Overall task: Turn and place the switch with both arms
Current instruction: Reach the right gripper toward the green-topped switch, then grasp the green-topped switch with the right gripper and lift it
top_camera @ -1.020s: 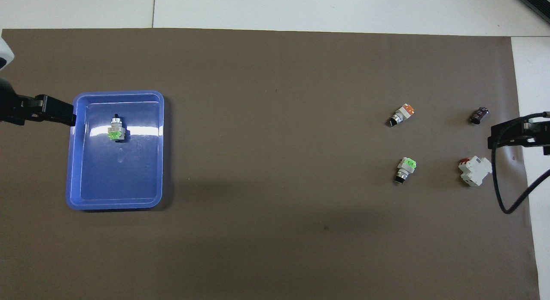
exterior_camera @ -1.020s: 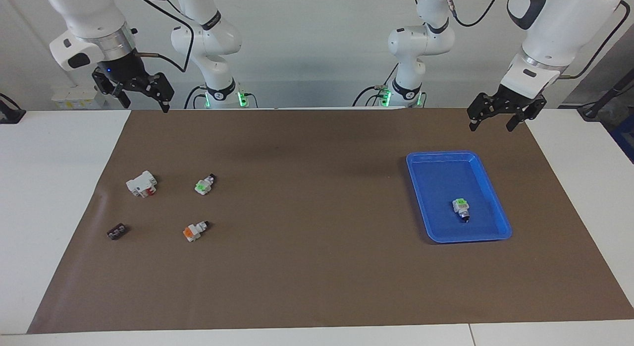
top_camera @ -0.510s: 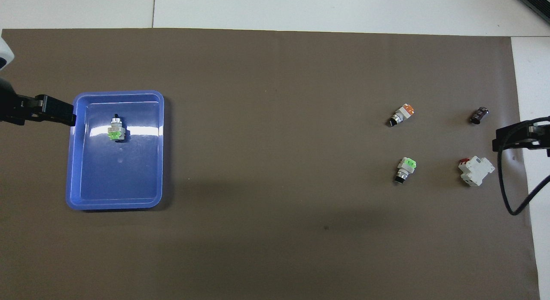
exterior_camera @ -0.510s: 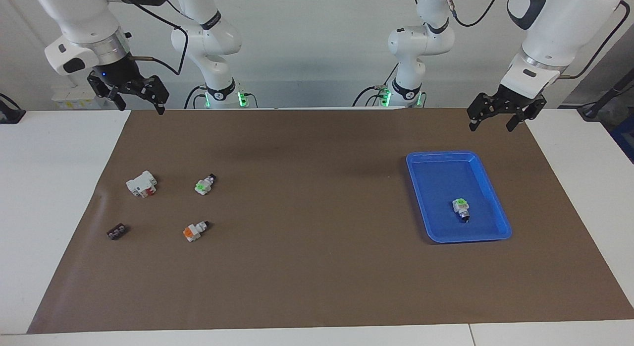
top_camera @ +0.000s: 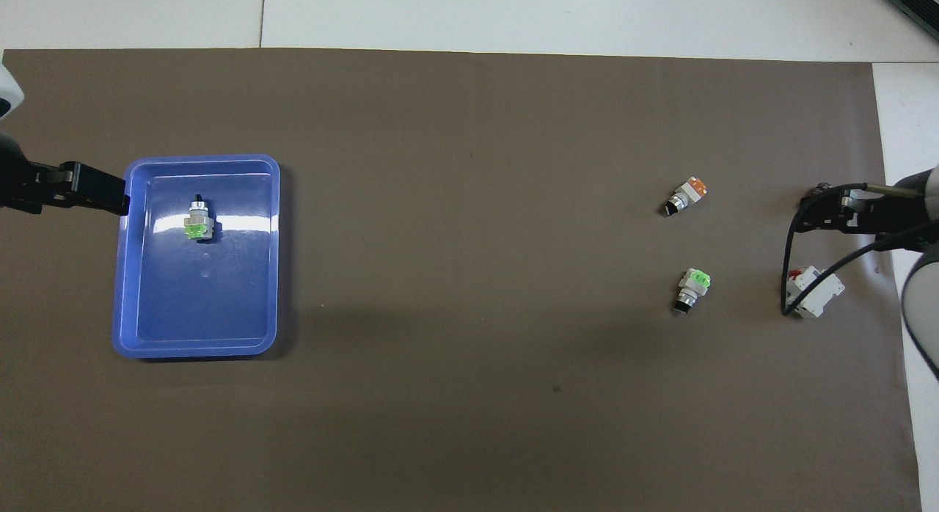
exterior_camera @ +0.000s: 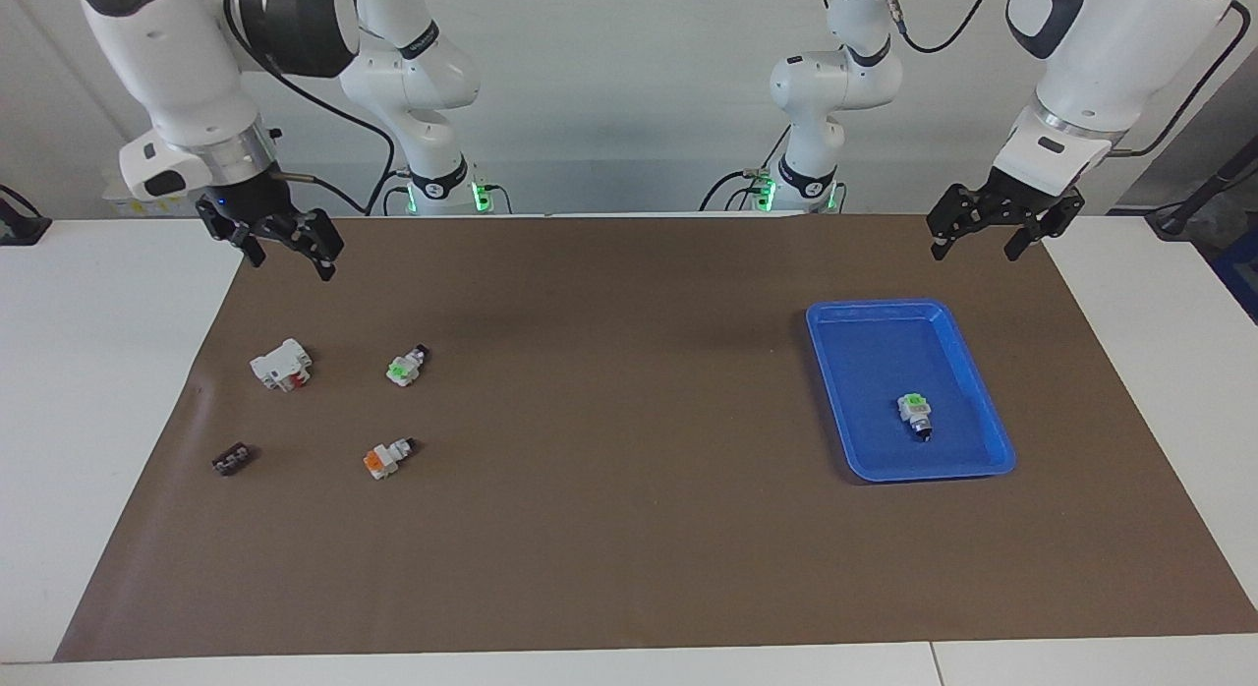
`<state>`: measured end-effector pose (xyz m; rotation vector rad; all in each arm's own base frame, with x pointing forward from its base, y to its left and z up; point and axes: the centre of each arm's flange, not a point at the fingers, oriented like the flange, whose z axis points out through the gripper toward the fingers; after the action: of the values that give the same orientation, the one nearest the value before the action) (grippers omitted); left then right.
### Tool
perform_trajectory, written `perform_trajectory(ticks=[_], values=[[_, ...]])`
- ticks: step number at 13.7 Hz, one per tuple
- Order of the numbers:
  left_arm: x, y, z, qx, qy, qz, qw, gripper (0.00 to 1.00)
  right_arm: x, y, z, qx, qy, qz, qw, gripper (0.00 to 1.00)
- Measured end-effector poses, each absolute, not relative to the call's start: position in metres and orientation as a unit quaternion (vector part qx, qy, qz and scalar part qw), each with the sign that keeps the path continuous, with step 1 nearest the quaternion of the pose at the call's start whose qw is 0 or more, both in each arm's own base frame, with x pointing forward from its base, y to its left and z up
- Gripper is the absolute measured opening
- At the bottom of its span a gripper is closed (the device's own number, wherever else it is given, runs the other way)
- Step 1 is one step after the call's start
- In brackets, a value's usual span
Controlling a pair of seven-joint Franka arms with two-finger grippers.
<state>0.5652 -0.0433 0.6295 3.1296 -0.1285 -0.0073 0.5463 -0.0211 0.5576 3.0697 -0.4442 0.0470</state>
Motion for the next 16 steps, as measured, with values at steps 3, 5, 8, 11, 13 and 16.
perform_trajectory(ticks=[3, 5, 8, 11, 13, 16], values=[[0.565, -0.043, 0.629, 0.999, -0.041, -0.002, 0.005, 1.00, 0.549, -0.014, 0.492, 0.975, -0.219, 0.016, 0.015, 1.00], [0.565, -0.043, 0.630, 0.999, -0.041, -0.002, 0.005, 1.00, 0.551, 0.000, 0.434, 0.963, -0.270, 0.015, 0.006, 1.00], [0.565, -0.043, 0.630, 0.999, -0.041, -0.002, 0.005, 1.00, 0.550, 0.021, 0.363, 0.950, -0.311, -0.004, 0.011, 1.00], [0.565, -0.043, 0.630, 0.999, -0.041, -0.002, 0.005, 1.00, 0.534, 0.024, 0.322, 0.950, -0.311, -0.009, 0.012, 1.00], [0.565, -0.043, 0.630, 0.999, -0.041, -0.002, 0.005, 1.00, 0.521, 0.022, 0.302, 0.950, -0.313, -0.007, 0.011, 1.00], [0.565, -0.043, 0.630, 0.999, -0.041, -0.002, 0.005, 1.00, 0.511, 0.019, 0.289, 0.949, -0.316, -0.009, 0.012, 1.00]])
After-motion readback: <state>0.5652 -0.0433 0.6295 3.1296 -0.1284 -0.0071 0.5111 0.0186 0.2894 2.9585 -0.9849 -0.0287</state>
